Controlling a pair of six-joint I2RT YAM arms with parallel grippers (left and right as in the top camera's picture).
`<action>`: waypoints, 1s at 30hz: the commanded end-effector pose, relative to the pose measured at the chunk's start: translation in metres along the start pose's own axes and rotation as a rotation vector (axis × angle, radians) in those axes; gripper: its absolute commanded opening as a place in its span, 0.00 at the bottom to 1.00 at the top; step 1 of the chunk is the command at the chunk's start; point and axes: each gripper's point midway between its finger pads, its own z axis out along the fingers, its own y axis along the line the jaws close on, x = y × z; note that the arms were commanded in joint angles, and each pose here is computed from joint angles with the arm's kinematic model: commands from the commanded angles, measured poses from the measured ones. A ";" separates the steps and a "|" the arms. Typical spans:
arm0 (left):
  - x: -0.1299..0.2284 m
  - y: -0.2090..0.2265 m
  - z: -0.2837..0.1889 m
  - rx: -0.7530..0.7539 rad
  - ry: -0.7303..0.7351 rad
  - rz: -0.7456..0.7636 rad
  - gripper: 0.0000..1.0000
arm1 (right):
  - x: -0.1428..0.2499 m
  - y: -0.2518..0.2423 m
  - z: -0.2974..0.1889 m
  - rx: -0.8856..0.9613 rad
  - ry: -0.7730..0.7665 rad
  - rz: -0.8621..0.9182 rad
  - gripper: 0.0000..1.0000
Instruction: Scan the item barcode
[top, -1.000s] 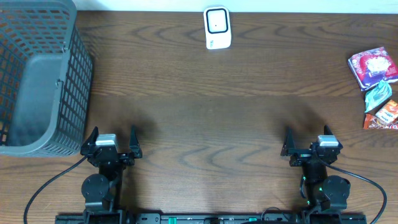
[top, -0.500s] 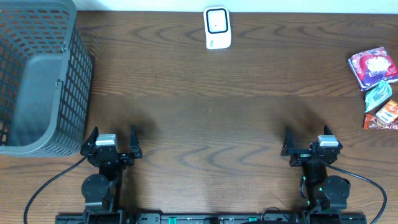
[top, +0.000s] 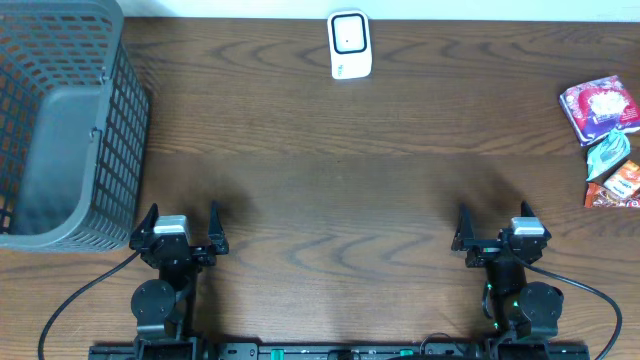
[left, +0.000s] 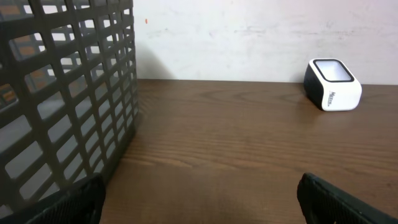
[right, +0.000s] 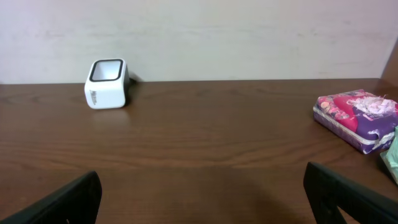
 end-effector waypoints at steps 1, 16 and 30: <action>0.014 0.001 0.000 -0.002 0.048 0.002 0.98 | 0.001 0.000 0.000 0.002 0.000 0.014 0.99; 0.014 0.001 0.000 -0.003 0.048 0.002 0.98 | 0.001 0.000 0.000 0.002 0.000 0.014 0.99; 0.014 0.001 0.000 -0.003 0.048 0.002 0.98 | 0.001 0.000 0.000 0.002 0.000 0.014 0.99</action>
